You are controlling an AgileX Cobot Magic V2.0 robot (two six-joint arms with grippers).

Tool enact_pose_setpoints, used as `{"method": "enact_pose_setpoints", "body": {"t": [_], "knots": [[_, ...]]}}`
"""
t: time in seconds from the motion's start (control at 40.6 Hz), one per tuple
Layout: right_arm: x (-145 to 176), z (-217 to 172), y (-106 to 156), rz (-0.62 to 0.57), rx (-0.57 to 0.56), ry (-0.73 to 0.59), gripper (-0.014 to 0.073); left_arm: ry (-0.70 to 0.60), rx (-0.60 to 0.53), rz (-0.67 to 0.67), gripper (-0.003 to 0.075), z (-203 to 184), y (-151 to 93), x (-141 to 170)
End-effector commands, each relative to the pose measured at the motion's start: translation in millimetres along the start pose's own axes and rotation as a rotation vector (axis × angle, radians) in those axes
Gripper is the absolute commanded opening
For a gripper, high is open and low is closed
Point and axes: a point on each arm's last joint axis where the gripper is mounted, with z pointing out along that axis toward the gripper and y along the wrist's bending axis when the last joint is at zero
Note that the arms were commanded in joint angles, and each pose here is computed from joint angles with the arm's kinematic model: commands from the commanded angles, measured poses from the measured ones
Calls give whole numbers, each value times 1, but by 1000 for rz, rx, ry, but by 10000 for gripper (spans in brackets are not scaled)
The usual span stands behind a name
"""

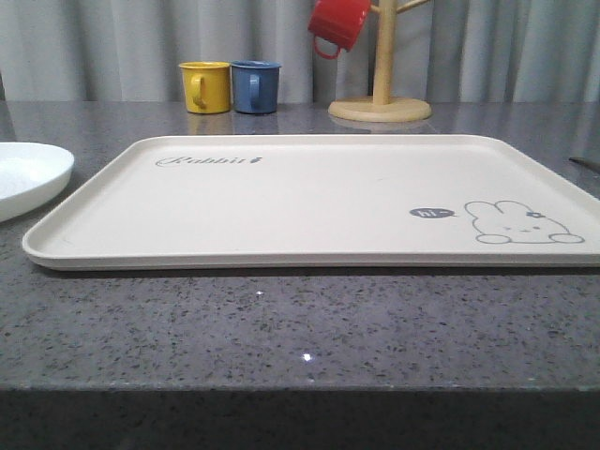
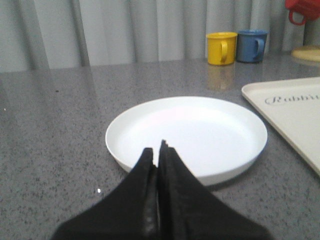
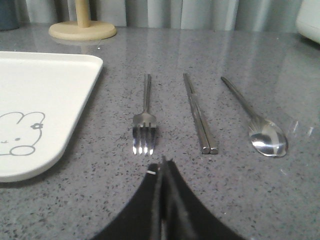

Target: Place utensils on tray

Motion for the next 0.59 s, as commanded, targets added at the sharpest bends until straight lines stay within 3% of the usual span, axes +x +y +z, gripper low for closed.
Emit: {"method": "enact_pose_setpoints", "body": {"t": [0.0,0.148,0.246,0.345,0.567], "knots": [[-32,-8,0,-7,3,-174,-113,-200,-25,-26,-18,-4,2,-17],[-74,-26,2,-13,1,-282,-112,-436,-54,-26,-18,-13,6,-48],[-103,-37,3,-14,-2,-282,-112,-483,-51,-27,-18,-20,7,-80],[-131,-38,4,-15,-5,-197,-112,-407,-36,1,-18,-20,7,-111],[-162,-1,4,-14,-4,-22,-112,-7,-4,59,-18,22,8,-148]]}}
